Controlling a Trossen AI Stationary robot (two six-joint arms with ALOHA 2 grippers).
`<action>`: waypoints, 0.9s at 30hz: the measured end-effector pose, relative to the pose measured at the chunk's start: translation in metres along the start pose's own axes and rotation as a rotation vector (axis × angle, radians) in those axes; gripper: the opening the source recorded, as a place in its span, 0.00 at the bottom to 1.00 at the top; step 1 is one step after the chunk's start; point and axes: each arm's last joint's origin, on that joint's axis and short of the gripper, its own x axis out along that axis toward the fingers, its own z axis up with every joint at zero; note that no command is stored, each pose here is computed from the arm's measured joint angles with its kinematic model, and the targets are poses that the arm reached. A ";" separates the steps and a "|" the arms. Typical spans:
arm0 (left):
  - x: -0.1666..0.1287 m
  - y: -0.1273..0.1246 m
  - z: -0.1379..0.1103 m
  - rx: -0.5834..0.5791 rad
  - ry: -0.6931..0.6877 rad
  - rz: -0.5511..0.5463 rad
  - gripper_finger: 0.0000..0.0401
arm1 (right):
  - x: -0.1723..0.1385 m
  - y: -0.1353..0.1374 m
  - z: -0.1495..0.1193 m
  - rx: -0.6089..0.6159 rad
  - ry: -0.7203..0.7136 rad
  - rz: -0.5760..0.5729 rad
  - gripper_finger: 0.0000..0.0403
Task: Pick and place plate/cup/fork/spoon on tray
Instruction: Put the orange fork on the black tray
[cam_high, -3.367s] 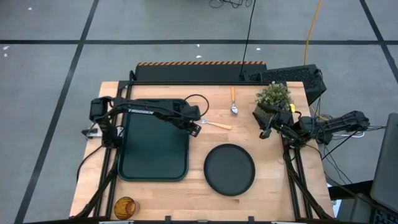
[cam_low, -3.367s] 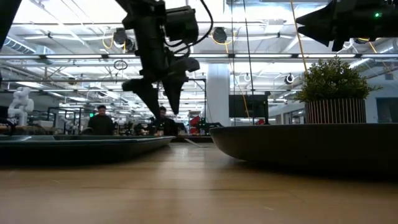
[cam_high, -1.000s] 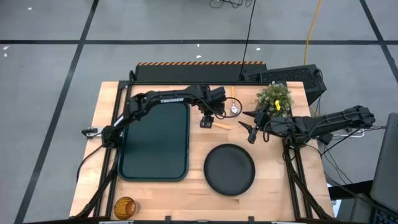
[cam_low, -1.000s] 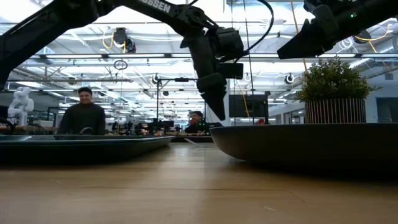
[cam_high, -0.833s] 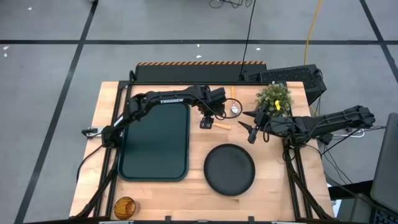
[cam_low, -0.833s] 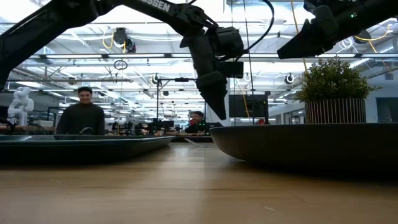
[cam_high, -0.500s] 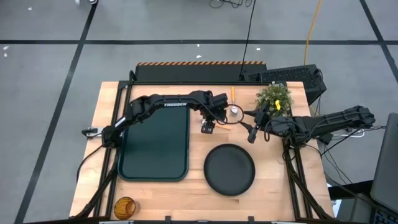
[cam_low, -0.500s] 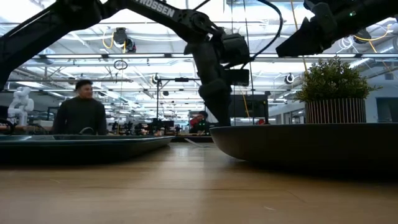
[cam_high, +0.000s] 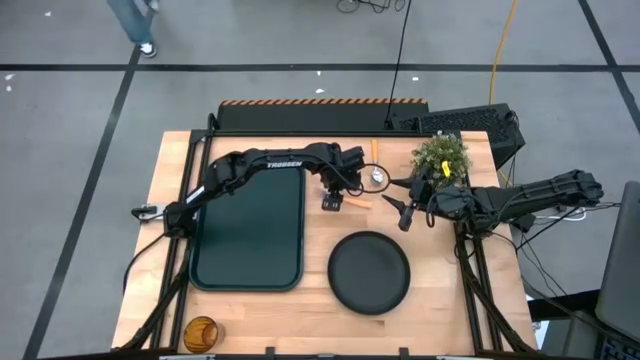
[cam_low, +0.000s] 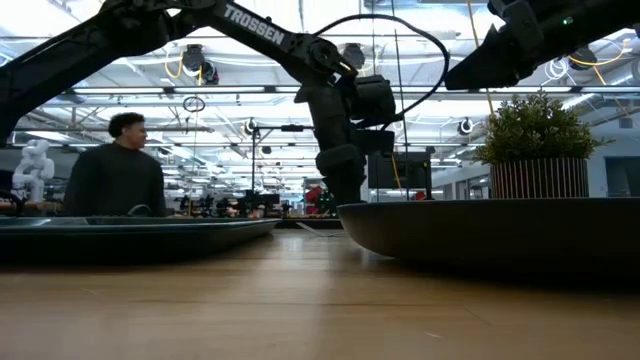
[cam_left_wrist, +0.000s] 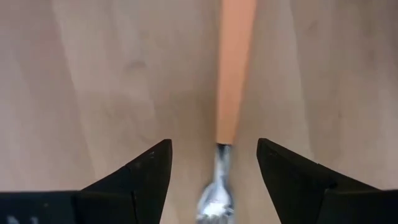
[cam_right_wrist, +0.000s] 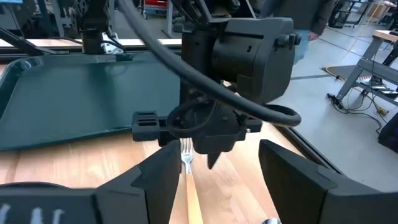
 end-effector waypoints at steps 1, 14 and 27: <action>0.002 -0.001 0.000 0.004 0.001 -0.003 0.60 | 0.000 0.000 0.000 -0.001 0.000 0.000 0.53; 0.013 -0.002 0.002 0.026 -0.004 0.002 0.58 | 0.000 0.000 0.000 -0.004 0.001 -0.002 0.53; 0.012 -0.002 0.001 0.056 0.006 -0.002 0.15 | 0.000 0.000 0.000 -0.020 -0.003 -0.002 0.53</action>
